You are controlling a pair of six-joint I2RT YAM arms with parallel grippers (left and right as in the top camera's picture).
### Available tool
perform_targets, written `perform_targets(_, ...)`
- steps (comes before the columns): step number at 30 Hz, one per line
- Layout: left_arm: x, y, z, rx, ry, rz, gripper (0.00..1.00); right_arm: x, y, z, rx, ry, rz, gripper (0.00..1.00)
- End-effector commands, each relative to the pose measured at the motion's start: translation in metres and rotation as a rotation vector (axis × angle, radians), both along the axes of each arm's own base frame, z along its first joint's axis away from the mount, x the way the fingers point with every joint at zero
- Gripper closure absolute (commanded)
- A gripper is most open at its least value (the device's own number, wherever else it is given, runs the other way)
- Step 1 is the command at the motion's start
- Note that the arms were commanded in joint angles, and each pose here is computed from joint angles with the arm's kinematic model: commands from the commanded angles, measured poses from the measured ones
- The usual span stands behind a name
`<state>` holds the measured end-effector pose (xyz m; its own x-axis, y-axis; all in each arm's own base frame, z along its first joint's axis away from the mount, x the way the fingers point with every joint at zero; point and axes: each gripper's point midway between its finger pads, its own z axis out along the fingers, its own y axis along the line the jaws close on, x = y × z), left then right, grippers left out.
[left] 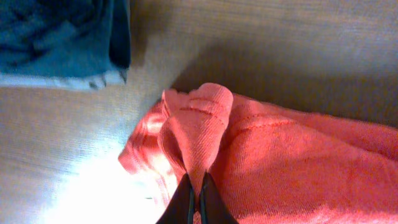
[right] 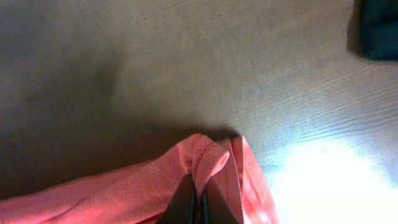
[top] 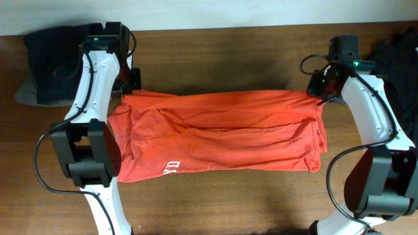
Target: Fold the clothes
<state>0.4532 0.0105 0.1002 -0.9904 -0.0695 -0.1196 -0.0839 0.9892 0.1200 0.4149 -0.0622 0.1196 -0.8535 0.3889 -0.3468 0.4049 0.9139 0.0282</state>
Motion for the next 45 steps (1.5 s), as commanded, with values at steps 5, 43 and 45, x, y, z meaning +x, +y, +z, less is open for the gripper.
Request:
perform_targets(5,-0.019,0.004,0.011,0.014,0.045,0.026,0.99,-0.021,-0.002,0.009,0.010,0.052,-0.038,0.96)
perform_targets(43,-0.085,0.015,0.017,0.062,0.319,0.009,0.92,-0.080,-0.013,-0.001,0.008,0.284,-0.091,0.96)
perform_targets(45,-0.087,0.016,0.017,0.067,0.330,0.009,0.92,-0.082,-0.019,-0.002,0.012,0.289,-0.109,0.96)
